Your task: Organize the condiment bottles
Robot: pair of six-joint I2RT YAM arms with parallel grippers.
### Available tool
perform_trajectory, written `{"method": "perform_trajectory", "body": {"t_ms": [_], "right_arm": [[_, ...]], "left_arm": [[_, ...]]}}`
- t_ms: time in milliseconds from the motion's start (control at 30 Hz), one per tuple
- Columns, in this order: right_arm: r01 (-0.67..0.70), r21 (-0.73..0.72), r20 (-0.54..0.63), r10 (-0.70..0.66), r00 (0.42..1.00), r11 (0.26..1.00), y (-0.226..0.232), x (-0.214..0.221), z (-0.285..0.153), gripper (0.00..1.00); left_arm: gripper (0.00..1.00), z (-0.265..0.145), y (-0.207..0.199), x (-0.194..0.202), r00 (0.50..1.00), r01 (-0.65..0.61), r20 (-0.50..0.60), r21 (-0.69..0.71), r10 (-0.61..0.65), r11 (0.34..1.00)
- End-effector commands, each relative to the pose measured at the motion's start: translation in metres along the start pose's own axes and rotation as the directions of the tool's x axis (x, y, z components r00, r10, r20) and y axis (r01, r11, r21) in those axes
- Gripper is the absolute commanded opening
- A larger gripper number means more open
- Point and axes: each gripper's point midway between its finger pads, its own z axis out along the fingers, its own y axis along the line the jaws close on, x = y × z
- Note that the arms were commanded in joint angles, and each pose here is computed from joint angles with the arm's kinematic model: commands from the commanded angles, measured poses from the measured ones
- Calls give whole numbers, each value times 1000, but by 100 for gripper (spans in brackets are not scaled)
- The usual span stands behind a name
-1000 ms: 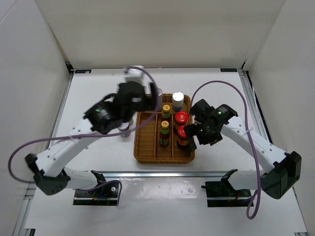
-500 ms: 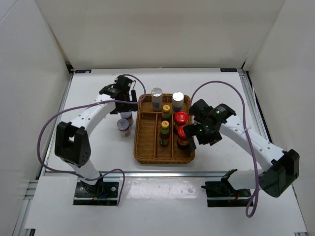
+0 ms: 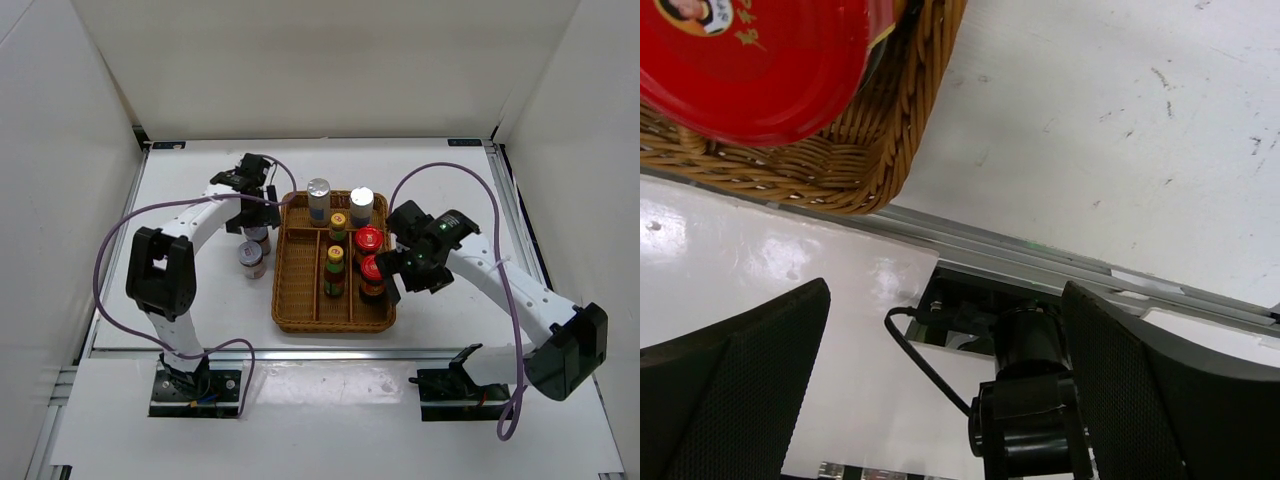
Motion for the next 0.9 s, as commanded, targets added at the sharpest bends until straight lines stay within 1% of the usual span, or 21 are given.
{"method": "perform_trajectory", "body": {"t_ms": [0, 33, 67, 100, 133, 200, 267, 300, 333, 367, 400, 467, 500, 667, 700, 800, 833, 867], "right_arm": [[-18, 36, 36, 16, 999, 999, -6, -11, -6, 100], [-17, 38, 27, 16, 999, 999, -6, -11, -4, 100], [-17, 47, 30, 16, 999, 999, -7, -12, -4, 100], [-18, 59, 34, 16, 999, 998, -9, -12, -4, 100], [-18, 59, 34, 16, 999, 998, -9, -12, -4, 100], [-18, 70, 37, 16, 999, 997, -11, -13, -4, 100], [-18, 82, 31, 15, 999, 996, -13, -13, -3, 100], [-18, 82, 31, 15, 999, 996, -13, -13, -2, 100], [-18, 82, 31, 15, 999, 996, -13, -13, -2, 100], [-18, 82, 31, 15, 999, 996, -13, -13, -2, 100], [-18, 82, 31, 15, 999, 996, -13, -13, -2, 100], [-18, 82, 31, 15, 999, 996, -13, -13, -2, 100], [-18, 82, 31, 15, 999, 996, -13, -13, -2, 100], [-8, 54, 22, 6, 1000, 998, -8, -14, 0, 100], [-7, 44, 19, 7, 1000, 999, -6, -13, 0, 100], [-8, 42, 28, 7, 1000, 999, -5, -16, 0, 100], [-8, 42, 28, 7, 1000, 999, -5, -16, 0, 100], [-8, 33, 25, 7, 1000, 999, -4, -15, 0, 100]], "left_arm": [[93, 0, -6, 4, 999, 23, -23, 44, -22, 999], [88, 1, -4, 3, 999, 31, -28, 49, -30, 998], [81, -1, -7, 1, 999, 24, -25, 65, -22, 998], [70, -2, -13, -2, 999, 25, -28, 90, -23, 996], [39, -4, -14, -7, 1000, 15, -16, 96, -13, 995], [16, -19, -19, -24, 999, 21, 35, 121, -25, 992], [12, -34, -14, -37, 995, 44, 81, 97, -52, 994], [11, -55, -14, -52, 988, 61, 137, 117, -77, 991], [11, -68, -18, -56, 984, 52, 164, 122, -72, 991], [11, -81, -16, -64, 974, 53, 213, 107, -75, 993], [11, -107, -25, -72, 958, 36, 278, 132, -72, 991], [11, -129, -32, -79, 940, 11, 337, 139, -58, 990], [11, -146, -43, -81, 928, -11, 370, 165, -52, 986], [11, -160, -78, -69, 925, -66, 380, 224, -25, 972], [11, -151, -90, -60, 933, -91, 359, 231, 2, 969], [11, -135, -101, -44, 951, -102, 309, 238, 24, 966], [11, -127, -106, -34, 956, -120, 288, 231, 50, 966], [11, -129, -111, -30, 956, -133, 288, 238, 61, 962]]}}
